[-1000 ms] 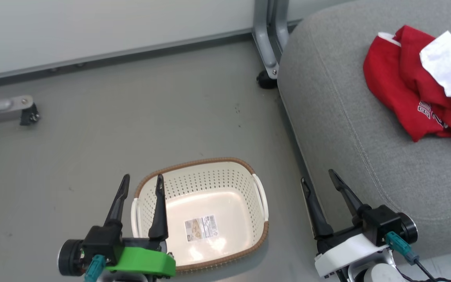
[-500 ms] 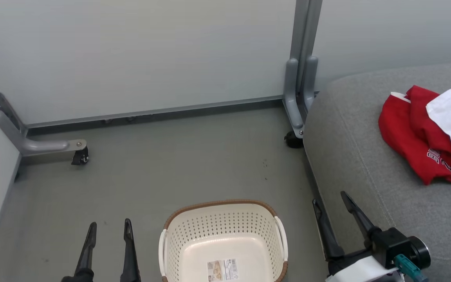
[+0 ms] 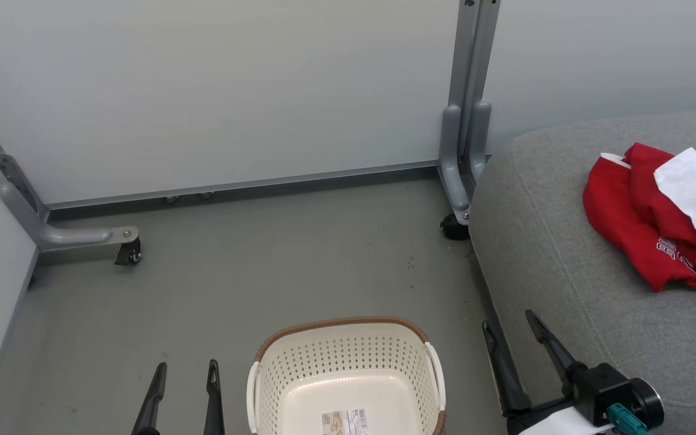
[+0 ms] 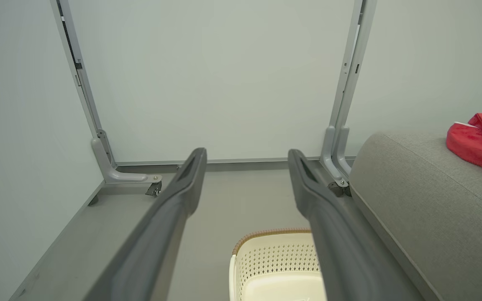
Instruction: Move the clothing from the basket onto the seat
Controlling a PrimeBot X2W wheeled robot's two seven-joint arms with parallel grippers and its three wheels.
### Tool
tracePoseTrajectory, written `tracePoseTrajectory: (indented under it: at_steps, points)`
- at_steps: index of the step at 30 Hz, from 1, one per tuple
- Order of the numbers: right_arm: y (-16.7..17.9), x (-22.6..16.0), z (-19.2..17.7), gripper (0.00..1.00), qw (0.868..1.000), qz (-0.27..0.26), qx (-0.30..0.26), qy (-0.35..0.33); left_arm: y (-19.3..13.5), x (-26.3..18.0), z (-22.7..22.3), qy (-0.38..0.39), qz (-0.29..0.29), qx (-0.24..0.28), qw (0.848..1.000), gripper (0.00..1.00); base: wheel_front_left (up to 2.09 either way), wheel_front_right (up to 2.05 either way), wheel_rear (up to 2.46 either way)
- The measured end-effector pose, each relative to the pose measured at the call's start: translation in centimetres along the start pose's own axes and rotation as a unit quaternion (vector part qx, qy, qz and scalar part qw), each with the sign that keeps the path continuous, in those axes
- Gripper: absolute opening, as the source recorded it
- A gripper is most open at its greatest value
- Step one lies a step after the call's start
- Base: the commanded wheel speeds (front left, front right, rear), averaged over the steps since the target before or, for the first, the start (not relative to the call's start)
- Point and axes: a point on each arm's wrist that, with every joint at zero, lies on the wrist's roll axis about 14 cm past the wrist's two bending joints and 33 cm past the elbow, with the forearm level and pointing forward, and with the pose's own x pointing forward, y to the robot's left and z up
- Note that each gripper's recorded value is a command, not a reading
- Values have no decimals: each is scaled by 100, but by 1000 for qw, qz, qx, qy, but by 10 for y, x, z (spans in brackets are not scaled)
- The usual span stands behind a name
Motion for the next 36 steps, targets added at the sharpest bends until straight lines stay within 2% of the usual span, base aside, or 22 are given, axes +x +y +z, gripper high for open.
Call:
tracePoseTrajectory:
  at_steps: [6,7,11,21,36]
  points:
    - [1,0,-2,100,1000,2,-1,4,-4,-1,0,0,-6,17,1000,100,0,0,0]
    - [1,0,-3,0,1000,2,0,5,-4,-1,-1,0,-6,19,1000,0,0,0,0]
    - [1,-6,-17,0,1000,-1,8,28,-3,-5,-12,20,-4,14,1000,0,0,0,0]
    - [-14,-5,-23,0,993,-37,105,37,10,-3,-22,46,27,-83,995,0,0,0,0]
    - [-36,5,-22,0,970,-78,226,32,25,13,-25,56,52,-208,975,0,0,0,0]
